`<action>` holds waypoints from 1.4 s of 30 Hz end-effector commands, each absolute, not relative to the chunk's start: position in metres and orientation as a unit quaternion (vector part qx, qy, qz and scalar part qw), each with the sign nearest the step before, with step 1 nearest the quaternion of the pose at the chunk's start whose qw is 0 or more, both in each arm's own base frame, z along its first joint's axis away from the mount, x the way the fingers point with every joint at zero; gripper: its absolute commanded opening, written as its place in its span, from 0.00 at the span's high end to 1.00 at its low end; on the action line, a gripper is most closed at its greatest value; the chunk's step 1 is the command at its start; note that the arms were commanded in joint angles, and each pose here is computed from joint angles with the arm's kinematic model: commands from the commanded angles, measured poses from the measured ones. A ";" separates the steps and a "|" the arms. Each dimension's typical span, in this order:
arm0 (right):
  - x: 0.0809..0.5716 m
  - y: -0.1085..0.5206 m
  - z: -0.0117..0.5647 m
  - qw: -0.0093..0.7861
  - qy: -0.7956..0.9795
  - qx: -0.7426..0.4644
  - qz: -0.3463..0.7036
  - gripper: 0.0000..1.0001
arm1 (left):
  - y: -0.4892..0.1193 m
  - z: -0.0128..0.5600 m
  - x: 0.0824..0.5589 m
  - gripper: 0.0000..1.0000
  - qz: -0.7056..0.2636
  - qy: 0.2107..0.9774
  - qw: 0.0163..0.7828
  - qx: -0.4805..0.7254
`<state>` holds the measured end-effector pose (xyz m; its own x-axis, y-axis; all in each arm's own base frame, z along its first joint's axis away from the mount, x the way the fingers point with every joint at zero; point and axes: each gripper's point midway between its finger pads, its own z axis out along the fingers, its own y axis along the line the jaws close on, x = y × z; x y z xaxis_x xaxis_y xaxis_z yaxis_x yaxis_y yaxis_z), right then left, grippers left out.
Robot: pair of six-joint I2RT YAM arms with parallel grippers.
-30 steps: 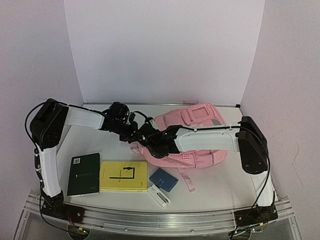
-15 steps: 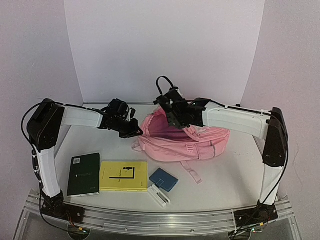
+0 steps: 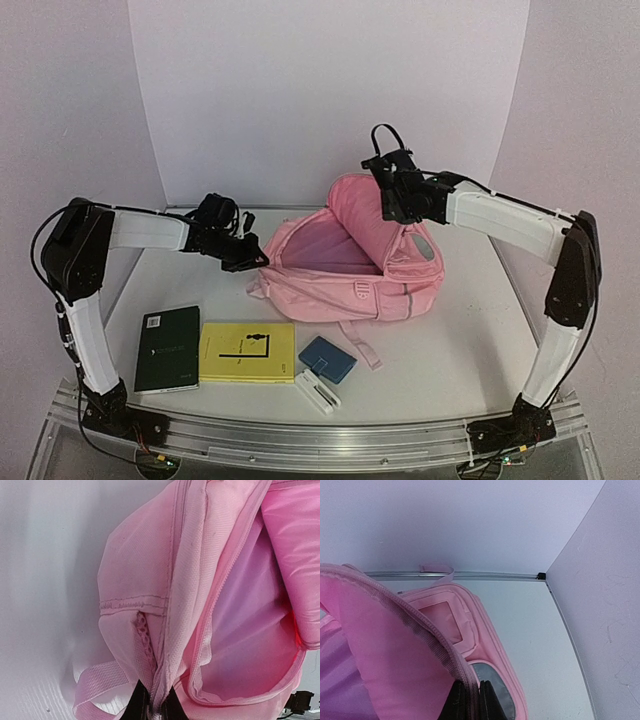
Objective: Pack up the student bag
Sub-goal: Unzip the student bag at the center of the board, then pick up the book from the center of the board.
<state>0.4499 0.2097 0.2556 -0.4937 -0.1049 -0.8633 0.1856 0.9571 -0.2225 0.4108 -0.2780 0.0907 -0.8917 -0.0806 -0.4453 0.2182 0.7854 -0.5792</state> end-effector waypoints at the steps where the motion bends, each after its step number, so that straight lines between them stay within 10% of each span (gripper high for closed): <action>1: 0.443 0.131 0.289 0.509 0.829 0.099 -0.211 1.00 | -0.226 0.077 0.421 1.00 -0.250 0.942 0.222 0.015; 15: 0.419 0.205 0.243 0.458 0.887 0.007 0.052 0.98 | -0.280 0.107 0.486 0.95 -0.329 0.910 0.243 0.070; 24: 0.372 0.261 0.262 0.420 0.879 -0.078 0.213 0.32 | -0.250 0.140 0.468 0.32 -0.287 0.916 0.279 0.028; 30: 0.324 0.301 0.292 0.414 0.850 -0.089 0.314 0.13 | -0.183 0.155 0.406 0.01 -0.223 0.928 0.293 -0.057; 42: 0.252 0.451 0.243 0.323 0.842 -0.156 0.404 0.07 | -0.037 0.091 0.300 0.00 -0.164 0.909 0.211 -0.320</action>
